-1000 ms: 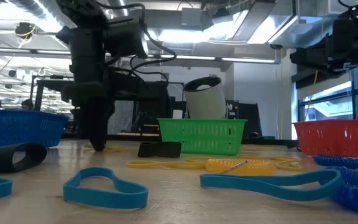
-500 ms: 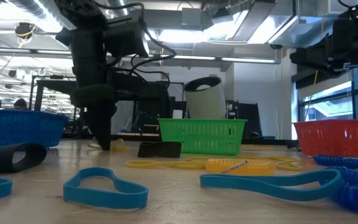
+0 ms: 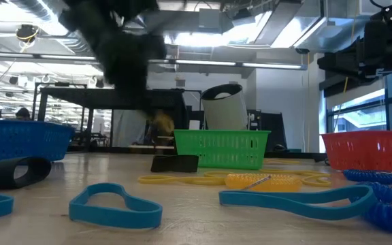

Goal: Pick & Place Office Desk Supplies
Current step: Put the yellow rubber band into the blue bin

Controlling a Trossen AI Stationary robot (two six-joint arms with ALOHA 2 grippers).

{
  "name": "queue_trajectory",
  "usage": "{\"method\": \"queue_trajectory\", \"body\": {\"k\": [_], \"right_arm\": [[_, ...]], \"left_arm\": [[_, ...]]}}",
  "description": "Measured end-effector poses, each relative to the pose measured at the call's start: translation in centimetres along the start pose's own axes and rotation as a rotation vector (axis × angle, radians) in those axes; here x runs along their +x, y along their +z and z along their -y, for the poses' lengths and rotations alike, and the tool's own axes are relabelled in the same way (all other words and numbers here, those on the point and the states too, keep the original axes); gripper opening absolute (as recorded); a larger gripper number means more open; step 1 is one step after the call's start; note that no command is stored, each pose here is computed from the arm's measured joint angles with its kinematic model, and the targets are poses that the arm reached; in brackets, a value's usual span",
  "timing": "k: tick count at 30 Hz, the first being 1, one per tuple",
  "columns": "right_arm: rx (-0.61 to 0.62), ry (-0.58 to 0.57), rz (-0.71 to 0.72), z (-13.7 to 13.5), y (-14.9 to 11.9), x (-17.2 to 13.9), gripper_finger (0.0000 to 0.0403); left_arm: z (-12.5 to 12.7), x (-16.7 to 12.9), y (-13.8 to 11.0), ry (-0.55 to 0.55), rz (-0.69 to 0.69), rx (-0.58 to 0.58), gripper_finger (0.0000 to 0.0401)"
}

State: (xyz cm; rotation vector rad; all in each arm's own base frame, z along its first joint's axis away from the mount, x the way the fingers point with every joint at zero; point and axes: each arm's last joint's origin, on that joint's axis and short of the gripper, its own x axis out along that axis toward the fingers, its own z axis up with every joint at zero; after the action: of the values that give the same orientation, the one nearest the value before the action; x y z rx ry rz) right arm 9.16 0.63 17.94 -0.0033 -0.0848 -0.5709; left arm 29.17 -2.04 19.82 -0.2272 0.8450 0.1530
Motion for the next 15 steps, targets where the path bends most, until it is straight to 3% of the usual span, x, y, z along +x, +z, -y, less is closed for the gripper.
{"method": "queue_trajectory", "body": {"k": [8, 15], "right_arm": [[-0.003, 0.038, 0.003, -0.1, 0.0, 0.0, 0.0123], [-0.012, 0.012, -0.003, 0.0, 0.0, 0.0, 0.0123]], "left_arm": [[3.3, -3.7, 3.8, -0.162, 0.482, 0.219, 0.0002], [6.2, -5.9, 4.8, -0.203, 0.771, 0.427, 0.0004]]}}
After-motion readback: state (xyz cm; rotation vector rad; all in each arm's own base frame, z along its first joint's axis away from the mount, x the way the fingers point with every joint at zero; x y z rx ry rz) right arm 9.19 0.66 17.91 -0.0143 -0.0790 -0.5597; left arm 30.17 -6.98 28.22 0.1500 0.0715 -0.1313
